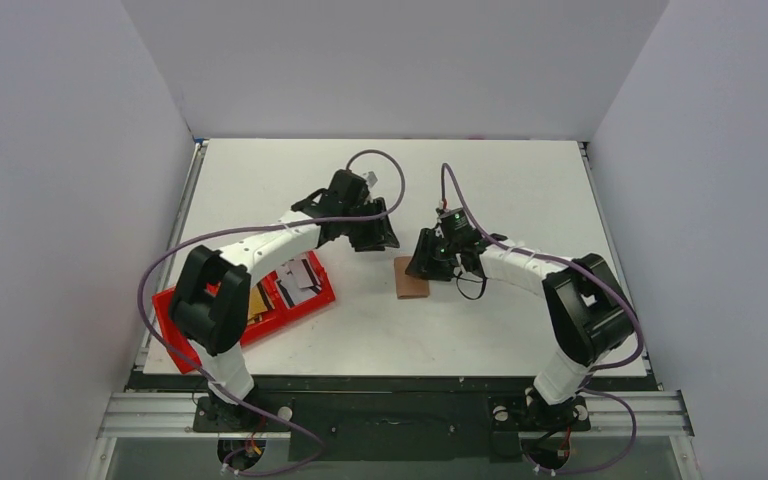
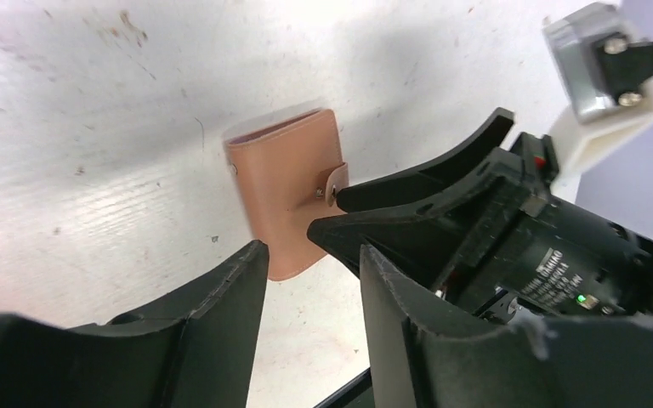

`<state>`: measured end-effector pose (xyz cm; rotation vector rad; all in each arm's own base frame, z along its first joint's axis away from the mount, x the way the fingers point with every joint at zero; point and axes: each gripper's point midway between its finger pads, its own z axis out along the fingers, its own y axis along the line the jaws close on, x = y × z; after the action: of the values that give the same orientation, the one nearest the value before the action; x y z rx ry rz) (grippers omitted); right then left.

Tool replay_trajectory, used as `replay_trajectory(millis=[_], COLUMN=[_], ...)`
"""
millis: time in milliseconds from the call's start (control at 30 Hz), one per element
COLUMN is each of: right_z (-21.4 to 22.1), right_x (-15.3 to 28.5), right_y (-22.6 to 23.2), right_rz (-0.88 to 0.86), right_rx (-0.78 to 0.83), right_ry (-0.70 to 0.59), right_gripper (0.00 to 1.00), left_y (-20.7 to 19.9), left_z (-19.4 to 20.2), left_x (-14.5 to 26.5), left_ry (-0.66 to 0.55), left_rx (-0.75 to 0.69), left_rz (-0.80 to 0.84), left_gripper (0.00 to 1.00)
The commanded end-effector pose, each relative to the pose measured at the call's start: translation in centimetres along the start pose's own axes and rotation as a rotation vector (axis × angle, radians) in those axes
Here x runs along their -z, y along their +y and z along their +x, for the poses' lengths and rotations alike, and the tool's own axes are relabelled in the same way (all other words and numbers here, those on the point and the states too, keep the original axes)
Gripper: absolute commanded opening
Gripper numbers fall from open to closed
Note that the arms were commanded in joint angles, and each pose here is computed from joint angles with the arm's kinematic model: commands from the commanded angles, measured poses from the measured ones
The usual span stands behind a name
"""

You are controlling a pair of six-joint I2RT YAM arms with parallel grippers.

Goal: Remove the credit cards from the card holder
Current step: Close the card holder at the center of the board, then reset both arms

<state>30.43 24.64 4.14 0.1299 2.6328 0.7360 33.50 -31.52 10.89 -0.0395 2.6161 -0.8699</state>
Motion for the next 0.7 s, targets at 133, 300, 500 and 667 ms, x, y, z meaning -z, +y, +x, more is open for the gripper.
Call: replay_trajectory(millis=[133,300,500,667], right_z=[-5.7,-8.0,-10.6,-11.4], right_x=[5.4,9.0,13.7,17.1], right_y=[6.2,7.4,7.4,7.1], right_rz=[-0.138,-0.156,-0.138,-0.13], right_rx=[0.038,0.053,0.07,0.069], right_ry=[-0.148,-0.241,-0.414,-0.536], right_gripper=[0.52,0.61,0.66,0.67], left_y=[-1.3,-1.3,-1.3,-1.1], left_z=[-4.5,-6.4,-7.9,-8.5], left_x=[6.9,9.9,13.6,16.0], left_ry=[-0.155,-0.239,-0.353,-0.42], left_rx=[-0.071,-0.098,-0.141,-0.151], left_rz=[0.059,0.073,0.048,0.036], left_gripper=[0.51,0.55,0.58,0.59])
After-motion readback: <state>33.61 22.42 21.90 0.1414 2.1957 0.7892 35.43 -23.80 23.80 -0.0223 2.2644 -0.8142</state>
